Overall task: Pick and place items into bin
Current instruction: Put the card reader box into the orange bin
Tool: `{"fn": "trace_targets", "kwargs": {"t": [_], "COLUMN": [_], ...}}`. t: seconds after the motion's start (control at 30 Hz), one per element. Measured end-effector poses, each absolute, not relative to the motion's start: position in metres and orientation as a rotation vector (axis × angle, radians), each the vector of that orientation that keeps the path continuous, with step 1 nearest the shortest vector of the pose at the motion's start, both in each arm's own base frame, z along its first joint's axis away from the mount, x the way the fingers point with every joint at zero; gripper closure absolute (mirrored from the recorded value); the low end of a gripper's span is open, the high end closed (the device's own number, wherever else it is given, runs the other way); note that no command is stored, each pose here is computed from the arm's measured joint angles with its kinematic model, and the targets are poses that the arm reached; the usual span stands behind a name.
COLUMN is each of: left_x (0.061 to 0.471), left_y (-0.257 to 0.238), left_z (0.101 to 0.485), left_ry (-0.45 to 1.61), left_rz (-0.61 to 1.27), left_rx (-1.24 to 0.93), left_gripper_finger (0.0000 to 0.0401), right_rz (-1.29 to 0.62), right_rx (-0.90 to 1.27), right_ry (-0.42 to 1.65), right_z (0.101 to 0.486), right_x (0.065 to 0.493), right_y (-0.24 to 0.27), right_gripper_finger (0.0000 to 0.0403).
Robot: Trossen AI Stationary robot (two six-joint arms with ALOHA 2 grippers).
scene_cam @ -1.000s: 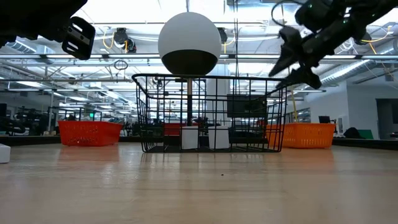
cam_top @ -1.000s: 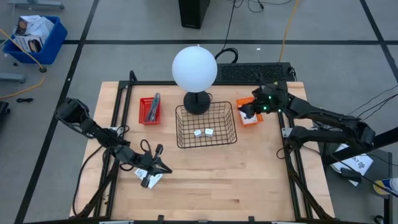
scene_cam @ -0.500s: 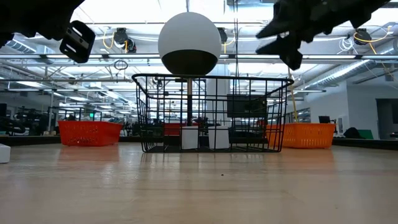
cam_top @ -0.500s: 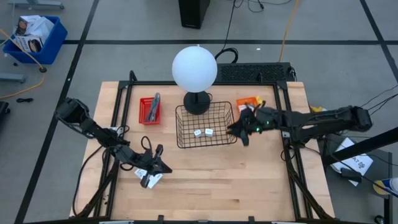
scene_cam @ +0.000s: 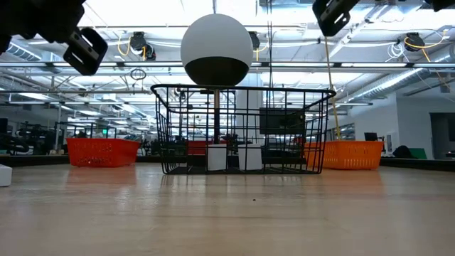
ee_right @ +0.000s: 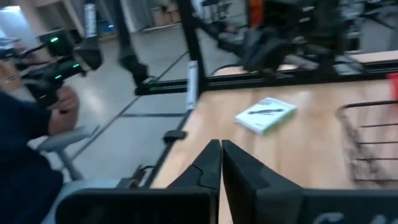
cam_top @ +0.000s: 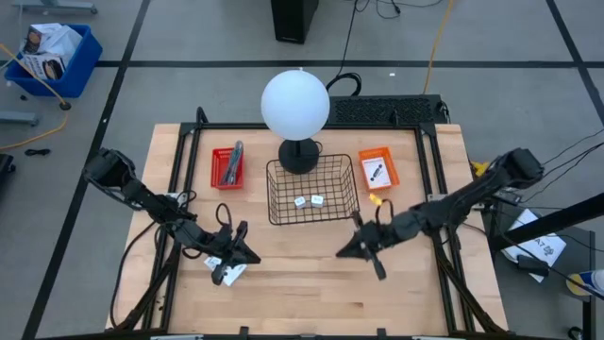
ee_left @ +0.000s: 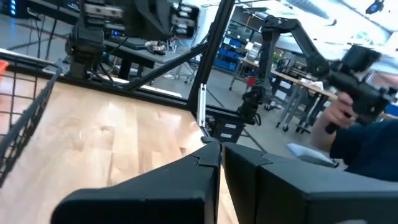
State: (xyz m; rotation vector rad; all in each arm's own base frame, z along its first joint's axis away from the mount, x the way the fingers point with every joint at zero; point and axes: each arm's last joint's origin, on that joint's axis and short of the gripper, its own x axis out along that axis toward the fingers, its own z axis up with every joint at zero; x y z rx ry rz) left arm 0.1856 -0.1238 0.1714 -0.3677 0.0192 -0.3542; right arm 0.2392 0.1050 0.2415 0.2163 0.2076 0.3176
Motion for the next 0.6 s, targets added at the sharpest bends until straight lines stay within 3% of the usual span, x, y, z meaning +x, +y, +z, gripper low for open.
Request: {"fn": "trace_targets", "kwargs": {"t": [0.2, 0.6], "left_x": [0.185, 0.184], "left_y": [-0.124, -0.124], "left_z": [0.171, 0.183], "left_ry": [0.030, -0.083], "left_rz": [-0.359, -0.391], "left_rx": [-0.420, -0.468], "left_gripper_finger": [0.0375, 0.0375], "right_rz": [0.361, 0.376], "right_rx": [0.203, 0.029], "right_ry": [0.279, 0.307], "right_z": [0.217, 0.203], "right_x": [0.261, 0.351], "right_y": [0.132, 0.177], "right_gripper_finger": [0.0402, 0.0403]}}
